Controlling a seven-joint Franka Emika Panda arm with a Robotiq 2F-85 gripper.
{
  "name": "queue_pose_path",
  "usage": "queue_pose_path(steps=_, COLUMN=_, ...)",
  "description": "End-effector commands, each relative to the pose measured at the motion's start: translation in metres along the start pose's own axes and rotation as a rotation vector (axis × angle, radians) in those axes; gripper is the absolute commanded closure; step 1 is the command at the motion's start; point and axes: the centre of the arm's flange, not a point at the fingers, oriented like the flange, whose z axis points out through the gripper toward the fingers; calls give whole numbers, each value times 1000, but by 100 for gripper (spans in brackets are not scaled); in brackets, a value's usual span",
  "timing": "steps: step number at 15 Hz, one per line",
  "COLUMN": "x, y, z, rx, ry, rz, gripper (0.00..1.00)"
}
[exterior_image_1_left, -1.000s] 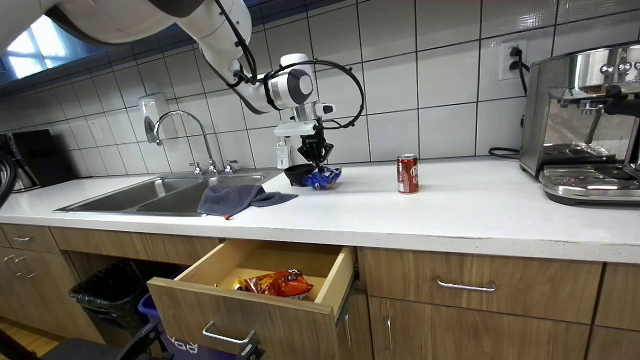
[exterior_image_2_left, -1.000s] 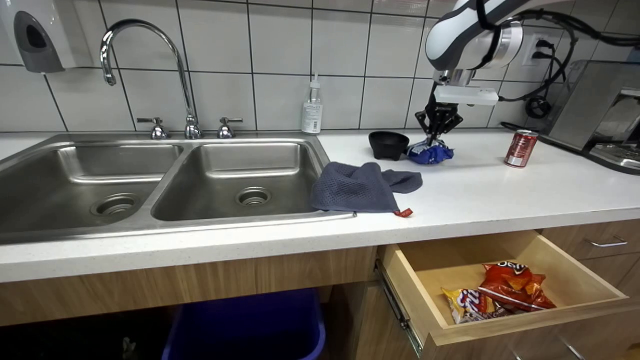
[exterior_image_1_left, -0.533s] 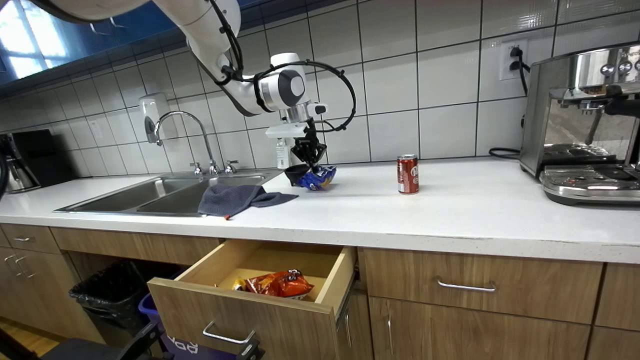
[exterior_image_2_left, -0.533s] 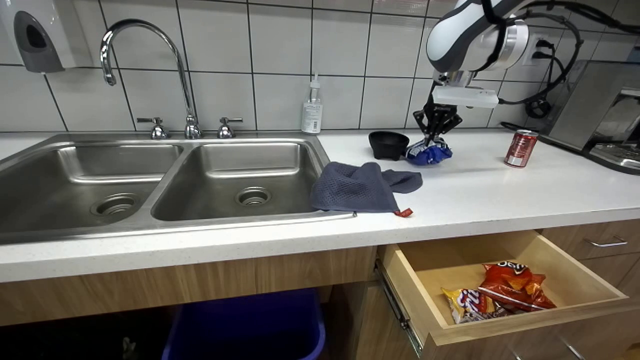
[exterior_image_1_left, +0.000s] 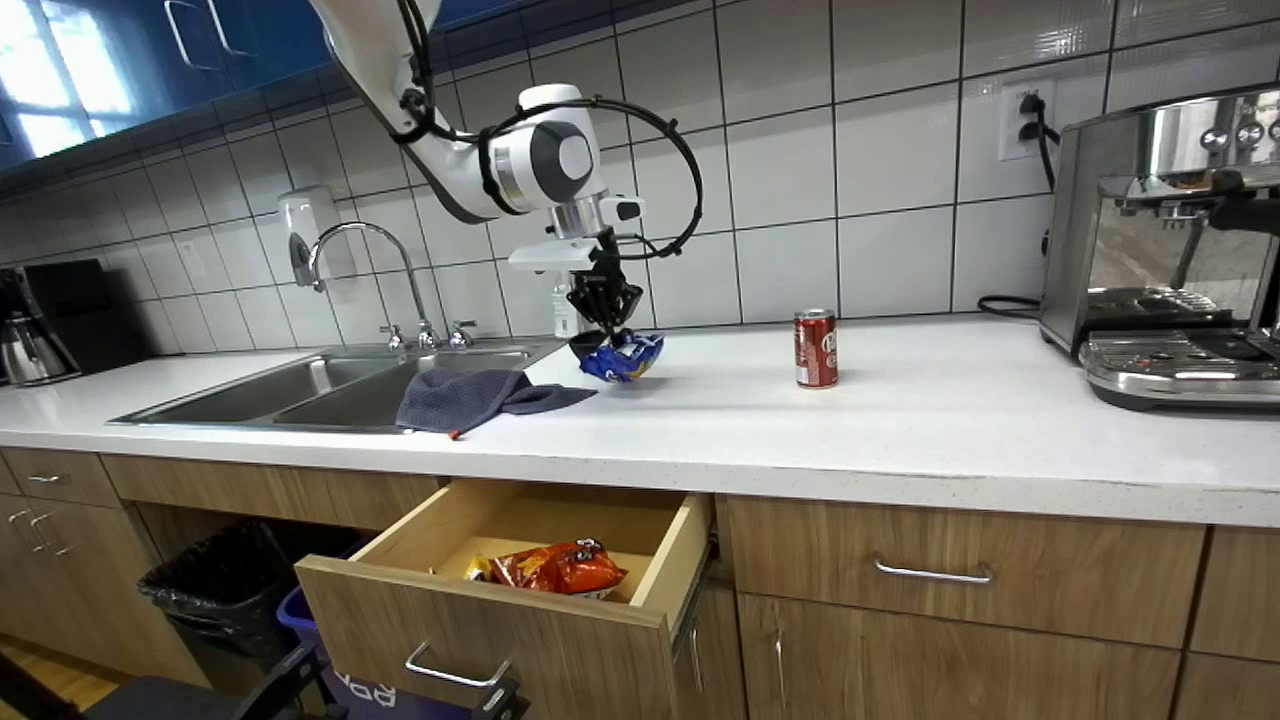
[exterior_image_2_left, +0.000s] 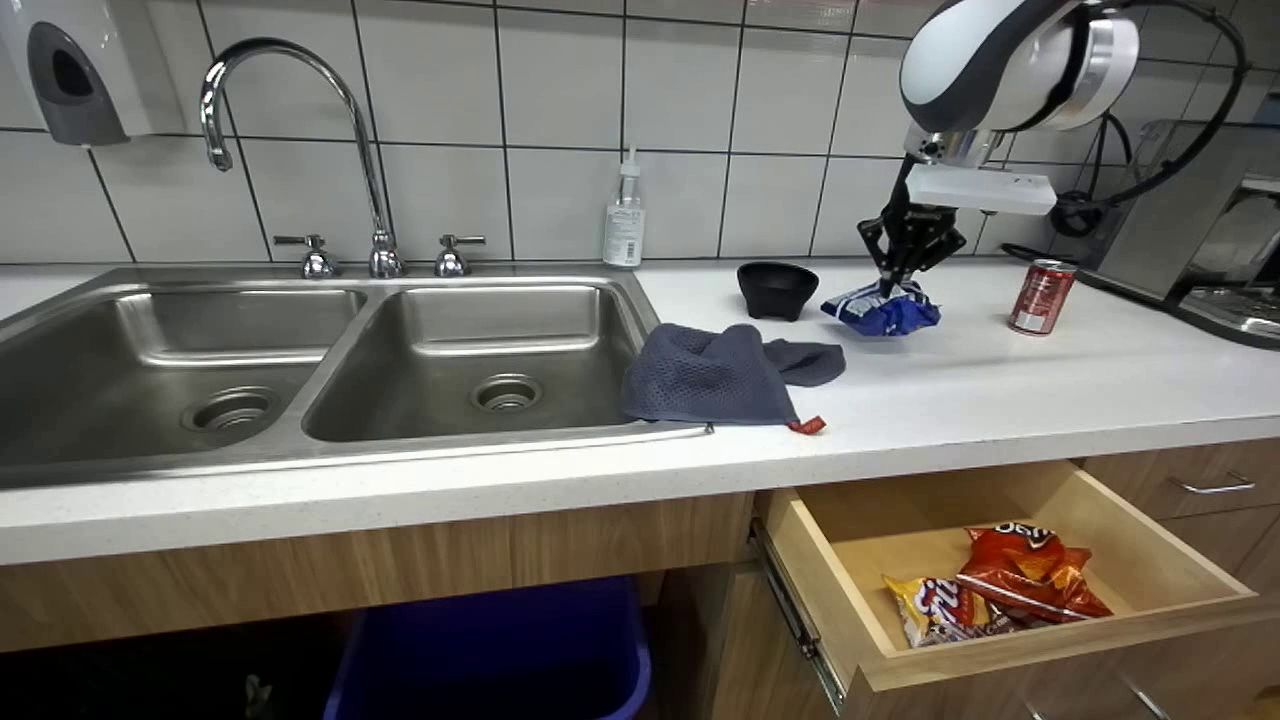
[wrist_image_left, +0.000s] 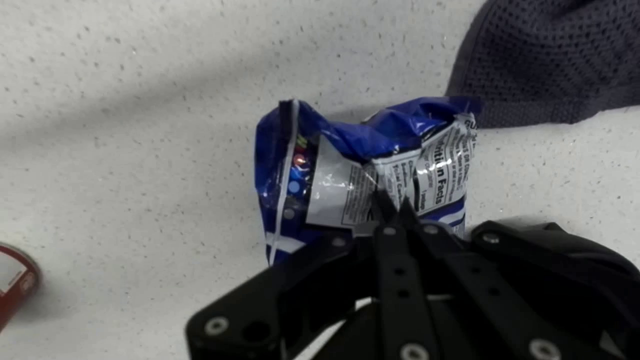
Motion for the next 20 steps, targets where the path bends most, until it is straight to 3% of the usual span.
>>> queue_pose_path(steps=1, x=-50, y=16, z=-28, rx=12, ry=6, rz=-4, gripper=100)
queue_pose_path(steps=20, x=-201, y=25, z=-60, rx=6, ry=-69, rz=-77, gripper=100)
